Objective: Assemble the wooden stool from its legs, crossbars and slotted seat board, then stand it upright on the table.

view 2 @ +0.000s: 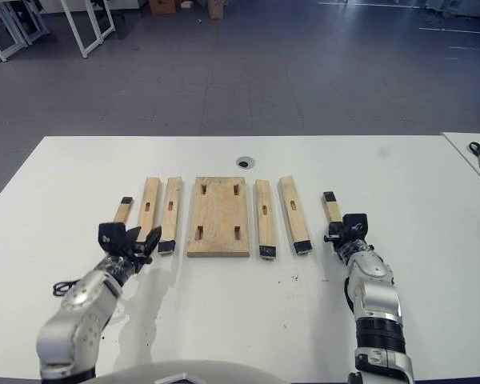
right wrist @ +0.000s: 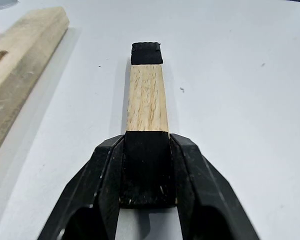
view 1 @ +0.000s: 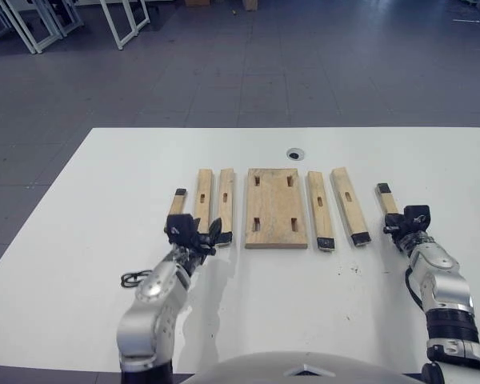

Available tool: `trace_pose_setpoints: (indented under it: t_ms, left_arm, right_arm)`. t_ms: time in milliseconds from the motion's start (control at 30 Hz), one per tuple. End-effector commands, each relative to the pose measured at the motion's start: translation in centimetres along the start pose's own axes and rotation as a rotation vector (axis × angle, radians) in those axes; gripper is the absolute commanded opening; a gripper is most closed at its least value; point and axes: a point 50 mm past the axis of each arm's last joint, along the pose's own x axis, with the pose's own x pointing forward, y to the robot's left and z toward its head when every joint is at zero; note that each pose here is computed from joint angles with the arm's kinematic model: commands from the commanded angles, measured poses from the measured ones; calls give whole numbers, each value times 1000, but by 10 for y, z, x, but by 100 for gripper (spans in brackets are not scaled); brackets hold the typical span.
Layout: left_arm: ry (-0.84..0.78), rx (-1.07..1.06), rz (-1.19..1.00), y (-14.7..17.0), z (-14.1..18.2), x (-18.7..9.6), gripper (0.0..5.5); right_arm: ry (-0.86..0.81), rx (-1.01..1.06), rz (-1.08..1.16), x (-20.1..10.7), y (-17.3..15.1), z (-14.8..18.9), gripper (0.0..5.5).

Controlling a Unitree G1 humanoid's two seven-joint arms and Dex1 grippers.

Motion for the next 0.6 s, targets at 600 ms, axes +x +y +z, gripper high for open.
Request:
trace_pose_setpoints:
  t_ms: [600]
  left_arm:
    - [150, -576, -736, -10, 52, 42, 285]
  right_arm:
    - [-448, -147, 641, -55, 162, 87, 128]
